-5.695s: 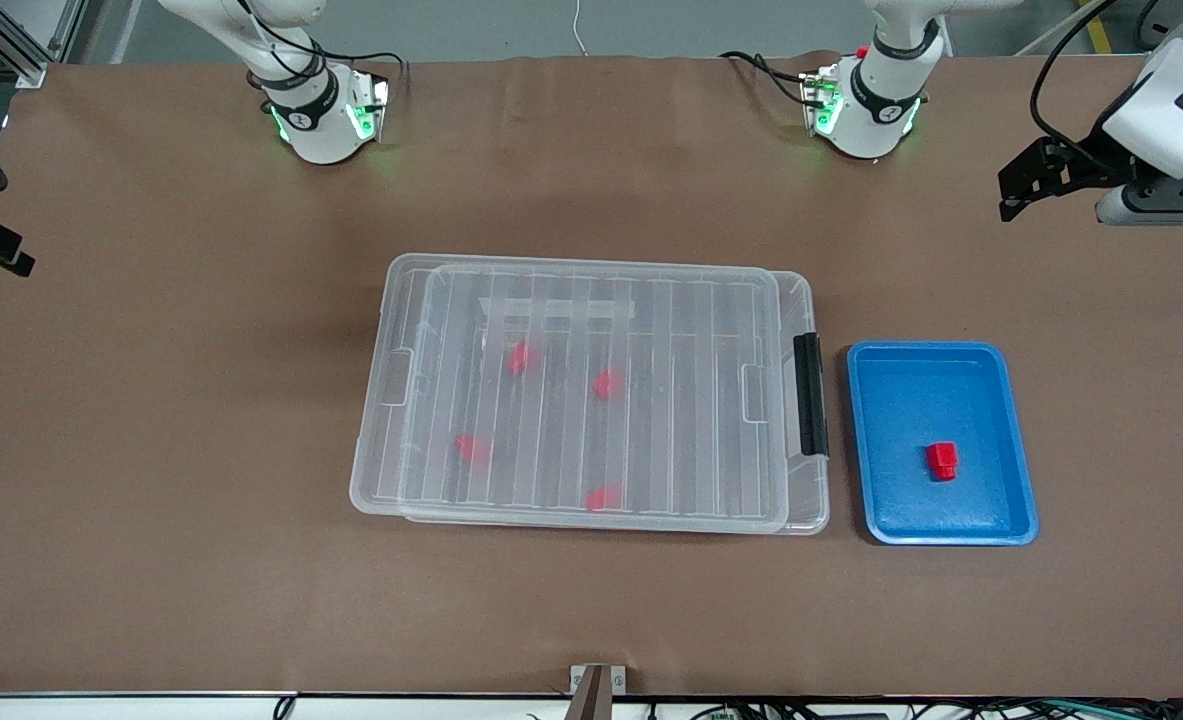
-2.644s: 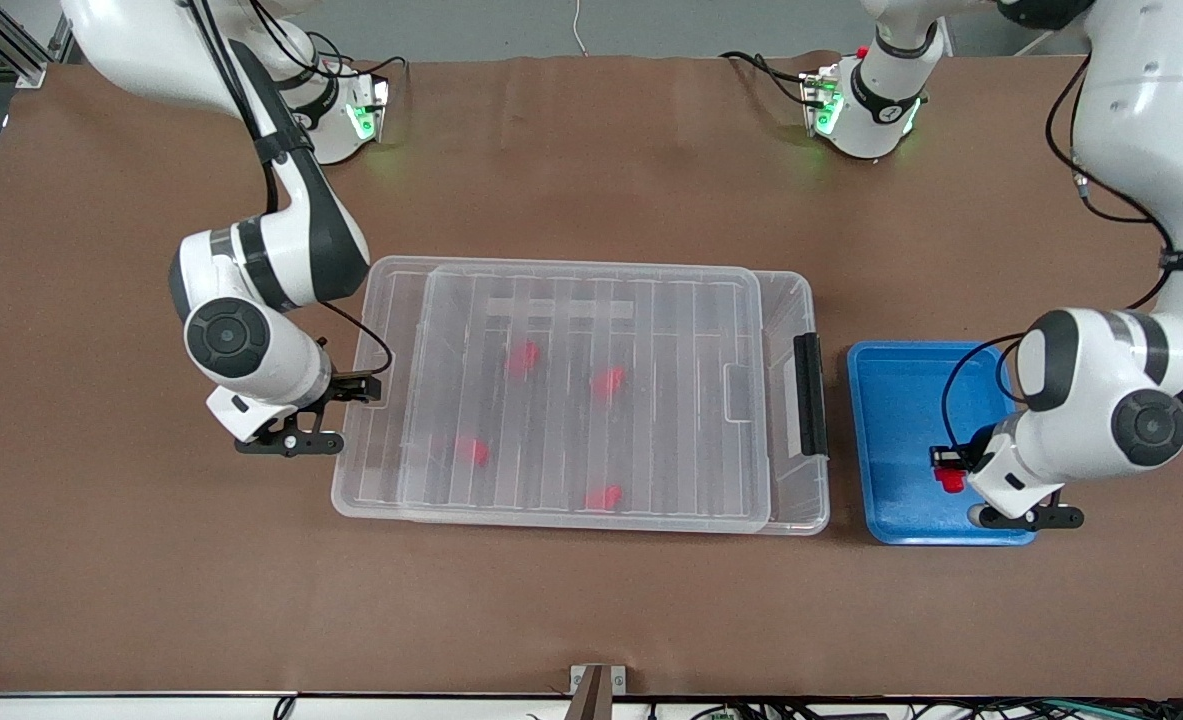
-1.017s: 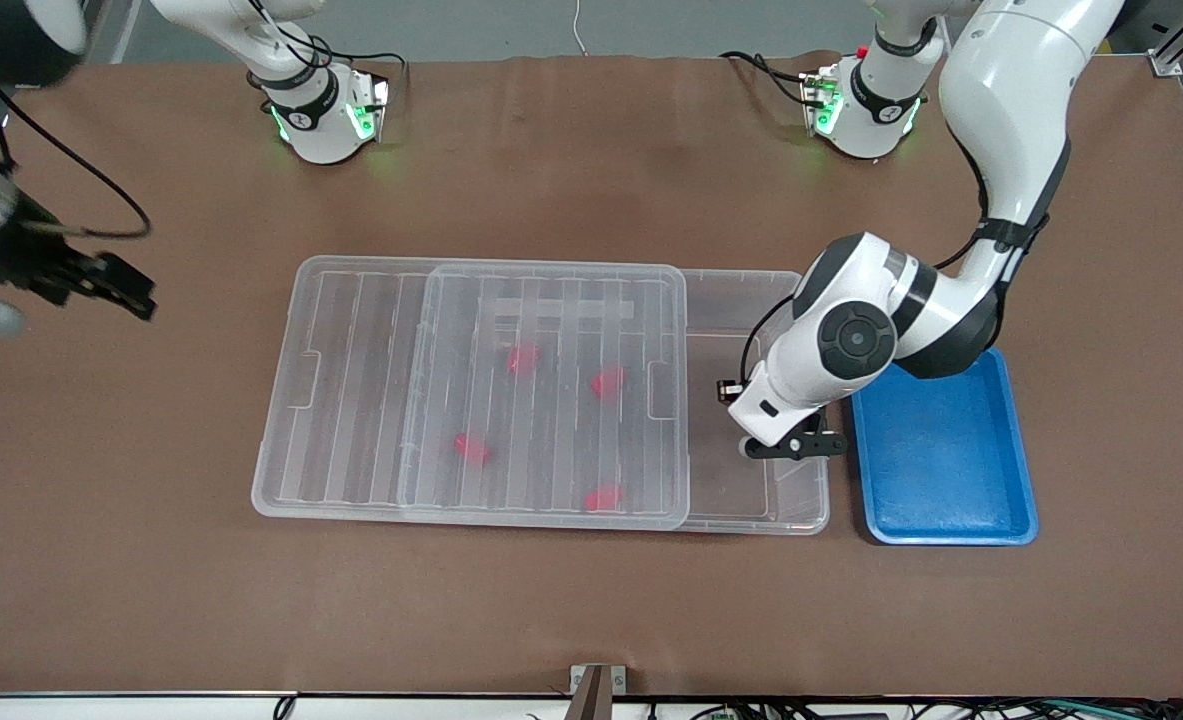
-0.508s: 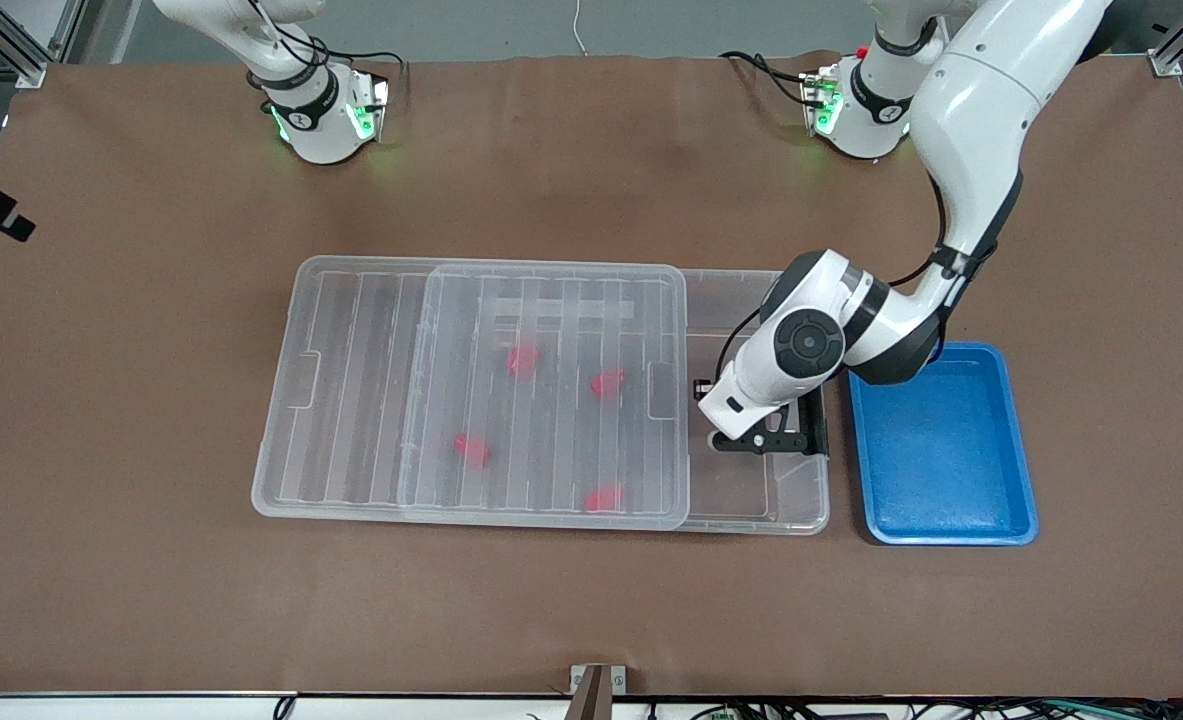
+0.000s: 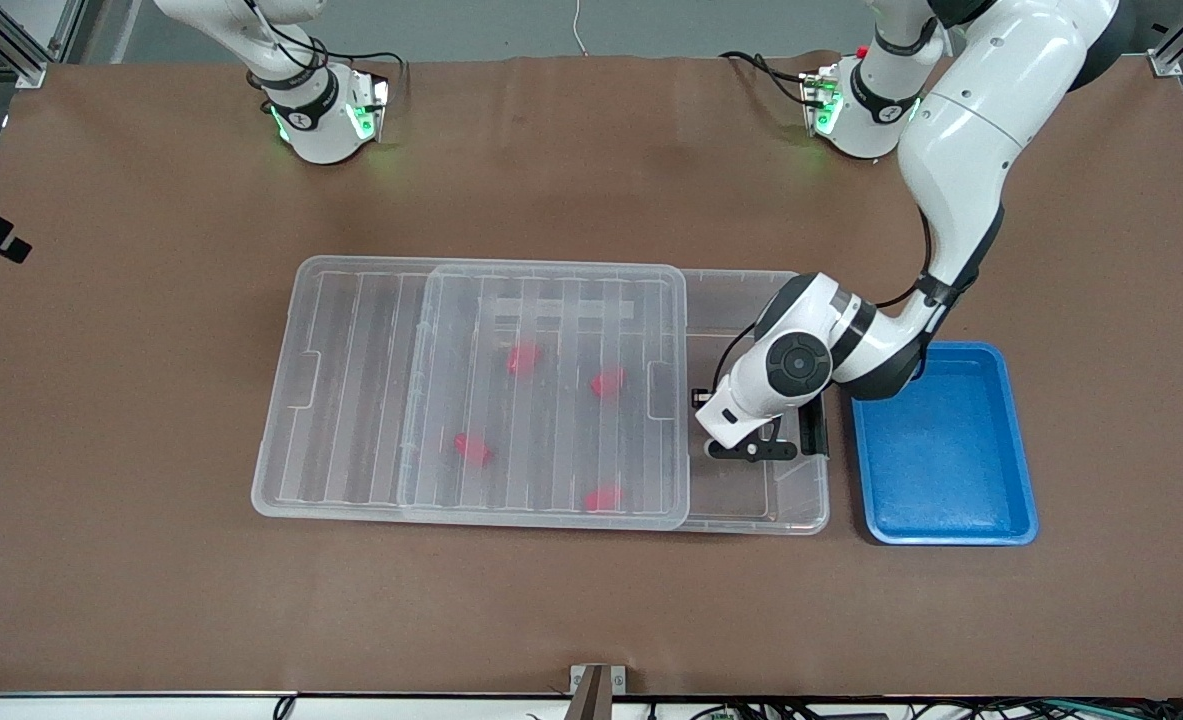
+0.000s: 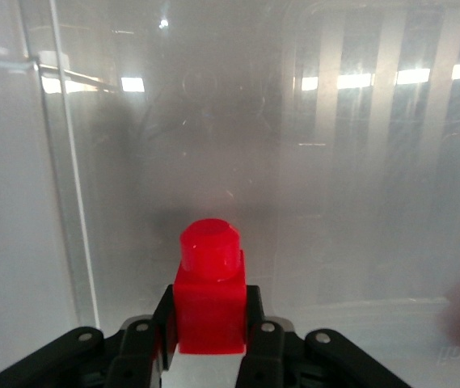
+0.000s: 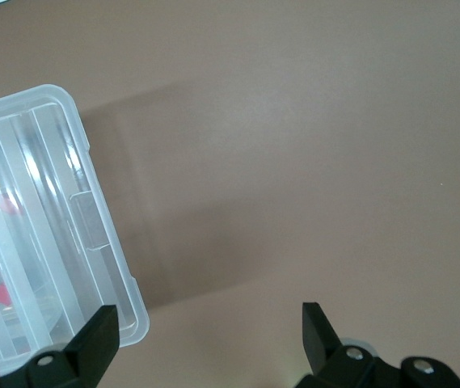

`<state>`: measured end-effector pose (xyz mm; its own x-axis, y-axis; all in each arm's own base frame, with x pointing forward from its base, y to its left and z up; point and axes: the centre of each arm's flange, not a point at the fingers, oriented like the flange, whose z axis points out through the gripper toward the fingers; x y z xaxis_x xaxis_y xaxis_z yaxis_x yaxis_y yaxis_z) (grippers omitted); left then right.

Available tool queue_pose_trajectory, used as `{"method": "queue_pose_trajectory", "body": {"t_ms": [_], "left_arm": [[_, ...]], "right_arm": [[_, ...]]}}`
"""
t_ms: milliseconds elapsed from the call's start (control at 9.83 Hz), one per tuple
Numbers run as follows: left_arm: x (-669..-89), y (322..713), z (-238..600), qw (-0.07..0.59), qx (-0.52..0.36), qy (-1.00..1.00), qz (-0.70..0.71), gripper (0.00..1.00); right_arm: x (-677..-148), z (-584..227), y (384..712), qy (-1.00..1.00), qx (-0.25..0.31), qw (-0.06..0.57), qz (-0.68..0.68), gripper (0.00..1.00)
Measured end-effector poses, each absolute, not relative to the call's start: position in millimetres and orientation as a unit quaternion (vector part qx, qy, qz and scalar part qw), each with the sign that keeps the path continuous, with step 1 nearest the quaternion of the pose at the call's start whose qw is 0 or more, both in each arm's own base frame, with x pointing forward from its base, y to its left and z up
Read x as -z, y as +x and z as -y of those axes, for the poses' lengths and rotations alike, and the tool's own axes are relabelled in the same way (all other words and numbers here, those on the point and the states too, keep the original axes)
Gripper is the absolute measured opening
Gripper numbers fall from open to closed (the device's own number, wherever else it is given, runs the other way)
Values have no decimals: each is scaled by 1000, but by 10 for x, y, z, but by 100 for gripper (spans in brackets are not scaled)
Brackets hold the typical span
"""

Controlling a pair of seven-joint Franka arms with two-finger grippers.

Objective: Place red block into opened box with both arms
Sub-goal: 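Carry the red block over the opened box and lower it inside with the left gripper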

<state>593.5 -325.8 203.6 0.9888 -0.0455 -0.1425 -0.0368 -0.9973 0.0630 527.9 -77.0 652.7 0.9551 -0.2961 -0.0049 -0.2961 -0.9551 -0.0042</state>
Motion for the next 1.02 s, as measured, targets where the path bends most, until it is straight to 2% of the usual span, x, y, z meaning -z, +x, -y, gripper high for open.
{"method": "queue_pose_trajectory", "body": {"t_ms": [203,508,610,712,1017], "left_arm": [[-1990,5925,3263,31,75,996,21,36],[-1974,5923,3267,30,75,997,23,74],[-1982,5929,3270,28,72,997,25,90],[-1991,5938,3271,29,71,997,25,100],[-2041,5957,3294,32,66,997,25,100]], "right_arm": [[-6529,705,5287,-990,-2,-2,-143,100],[-6529,703,5287,-990,-2,-2,-143,100],[-6529,704,5287,-990,-2,-2,-143,100],[-6530,701,5288,-990,-2,-2,-143,100],[-6525,673,5285,-990,-5,-2,-139,100]]}}
